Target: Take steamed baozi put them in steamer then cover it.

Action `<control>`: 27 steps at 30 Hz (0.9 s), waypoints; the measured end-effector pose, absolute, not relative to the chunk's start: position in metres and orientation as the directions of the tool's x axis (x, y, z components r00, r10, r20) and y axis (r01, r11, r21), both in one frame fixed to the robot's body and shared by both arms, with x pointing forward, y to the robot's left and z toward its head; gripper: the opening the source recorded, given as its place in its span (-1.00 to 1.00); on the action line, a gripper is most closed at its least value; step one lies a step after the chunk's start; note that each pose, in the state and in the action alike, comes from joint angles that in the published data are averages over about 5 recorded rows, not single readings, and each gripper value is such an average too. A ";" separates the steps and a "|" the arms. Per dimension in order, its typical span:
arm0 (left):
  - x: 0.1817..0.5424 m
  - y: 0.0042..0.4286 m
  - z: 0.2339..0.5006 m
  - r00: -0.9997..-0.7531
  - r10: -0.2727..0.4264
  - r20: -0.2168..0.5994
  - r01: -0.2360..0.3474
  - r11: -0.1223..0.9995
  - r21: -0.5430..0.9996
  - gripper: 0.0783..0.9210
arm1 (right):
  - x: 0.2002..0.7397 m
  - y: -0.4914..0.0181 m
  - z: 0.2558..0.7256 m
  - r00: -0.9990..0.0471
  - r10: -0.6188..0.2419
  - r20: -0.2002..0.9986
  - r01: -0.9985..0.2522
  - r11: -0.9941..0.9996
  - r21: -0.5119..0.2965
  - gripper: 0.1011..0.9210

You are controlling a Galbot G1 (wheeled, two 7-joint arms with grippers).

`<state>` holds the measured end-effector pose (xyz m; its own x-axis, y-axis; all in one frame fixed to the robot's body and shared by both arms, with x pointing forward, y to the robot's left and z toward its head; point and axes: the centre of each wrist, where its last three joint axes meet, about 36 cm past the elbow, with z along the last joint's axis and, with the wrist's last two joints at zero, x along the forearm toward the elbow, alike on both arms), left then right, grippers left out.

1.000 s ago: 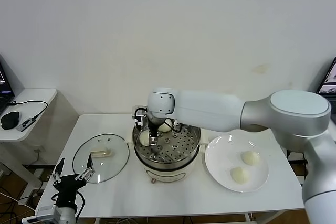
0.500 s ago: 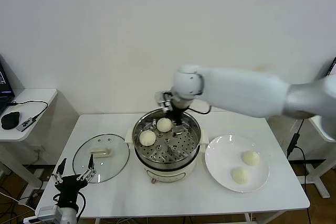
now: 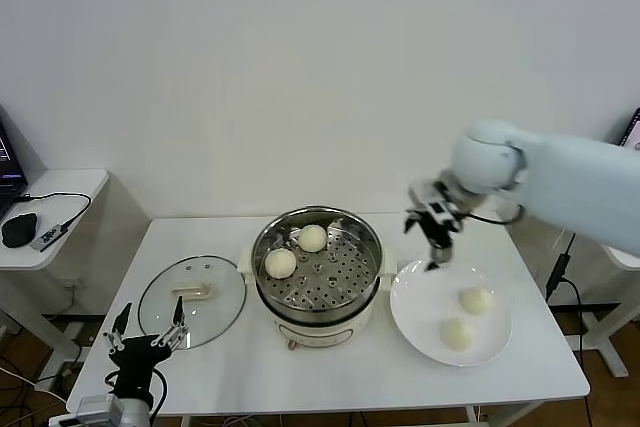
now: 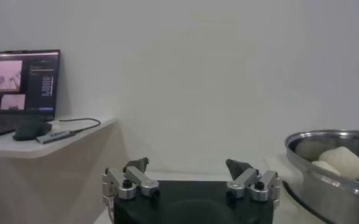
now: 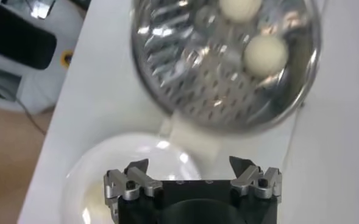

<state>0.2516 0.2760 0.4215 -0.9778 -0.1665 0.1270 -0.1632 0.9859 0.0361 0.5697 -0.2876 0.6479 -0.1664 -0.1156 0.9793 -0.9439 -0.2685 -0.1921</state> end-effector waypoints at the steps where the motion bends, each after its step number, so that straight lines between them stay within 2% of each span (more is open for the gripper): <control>1: 0.251 0.276 0.420 -0.977 -0.167 0.130 -0.163 0.986 0.038 0.77 | 0.566 -0.296 0.642 -0.164 -0.110 0.980 -0.946 -0.262 -0.188 0.76; 12: 0.249 0.277 0.415 -0.974 -0.174 0.146 -0.169 0.985 0.044 0.77 | 0.537 -0.353 0.574 -0.139 -0.066 0.988 -0.966 -0.213 -0.150 0.76; 27: 0.249 0.283 0.408 -0.967 -0.198 0.158 -0.193 0.980 0.050 0.77 | 0.534 -0.359 0.494 -0.104 -0.058 0.993 -0.977 -0.181 -0.113 0.76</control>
<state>0.2486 0.2826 0.4084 -0.9673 -0.1982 0.1584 -0.1927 0.9800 0.0498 0.5338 -0.3593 0.4939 -0.1039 -0.0581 0.9929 -0.9769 -0.1813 -0.1128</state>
